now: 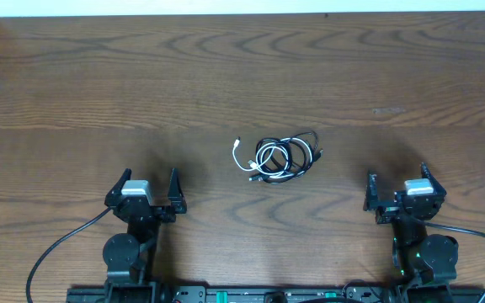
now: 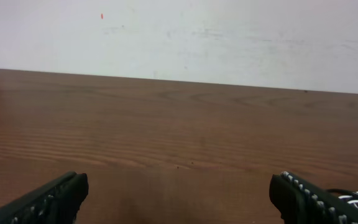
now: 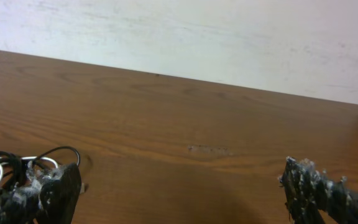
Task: Untangle cables
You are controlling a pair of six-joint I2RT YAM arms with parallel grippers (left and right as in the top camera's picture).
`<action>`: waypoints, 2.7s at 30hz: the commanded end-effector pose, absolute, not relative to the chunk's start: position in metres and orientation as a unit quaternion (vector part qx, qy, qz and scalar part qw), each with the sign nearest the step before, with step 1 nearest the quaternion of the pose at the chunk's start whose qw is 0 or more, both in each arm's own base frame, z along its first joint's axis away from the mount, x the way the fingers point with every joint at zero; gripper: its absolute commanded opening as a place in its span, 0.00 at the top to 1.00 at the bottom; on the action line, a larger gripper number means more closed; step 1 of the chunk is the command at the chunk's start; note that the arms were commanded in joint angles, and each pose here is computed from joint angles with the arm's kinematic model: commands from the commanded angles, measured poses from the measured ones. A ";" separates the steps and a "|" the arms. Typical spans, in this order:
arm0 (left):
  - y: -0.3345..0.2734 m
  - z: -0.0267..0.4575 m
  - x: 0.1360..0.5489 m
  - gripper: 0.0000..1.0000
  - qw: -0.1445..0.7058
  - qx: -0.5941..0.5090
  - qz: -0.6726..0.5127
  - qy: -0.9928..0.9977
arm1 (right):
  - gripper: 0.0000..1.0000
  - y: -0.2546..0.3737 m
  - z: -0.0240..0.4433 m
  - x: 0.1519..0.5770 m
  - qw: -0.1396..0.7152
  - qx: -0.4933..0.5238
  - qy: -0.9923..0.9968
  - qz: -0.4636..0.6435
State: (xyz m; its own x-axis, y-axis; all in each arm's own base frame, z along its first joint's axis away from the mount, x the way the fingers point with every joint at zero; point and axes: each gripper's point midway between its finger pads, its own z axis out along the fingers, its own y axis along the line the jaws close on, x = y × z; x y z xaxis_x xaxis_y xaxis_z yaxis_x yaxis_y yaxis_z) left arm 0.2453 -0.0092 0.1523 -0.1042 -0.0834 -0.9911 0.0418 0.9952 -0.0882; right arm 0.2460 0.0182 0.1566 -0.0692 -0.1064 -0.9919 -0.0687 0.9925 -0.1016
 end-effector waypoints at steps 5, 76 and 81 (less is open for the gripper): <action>-0.010 0.139 0.244 0.02 0.652 -0.004 -0.043 0.757 | 0.01 0.017 0.157 0.246 0.680 -0.062 0.730 -0.019; -0.017 0.142 0.244 0.02 0.654 -0.012 -0.074 0.752 | 0.01 0.017 0.157 0.246 0.681 -0.062 0.730 -0.019; -0.017 0.146 0.241 0.02 0.639 -0.075 -0.128 0.755 | 0.01 0.017 0.157 0.246 0.680 -0.062 0.730 -0.019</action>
State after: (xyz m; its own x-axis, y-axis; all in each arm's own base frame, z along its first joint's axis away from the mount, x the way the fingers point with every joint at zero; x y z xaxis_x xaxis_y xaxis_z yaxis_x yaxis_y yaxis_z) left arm 0.2445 -0.0107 0.1531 -0.1150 -0.1725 -0.9783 0.0398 0.9832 -0.1780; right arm 0.2460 0.0182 0.1566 -0.0692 -0.1064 -0.9919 -0.0687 0.9925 -0.1016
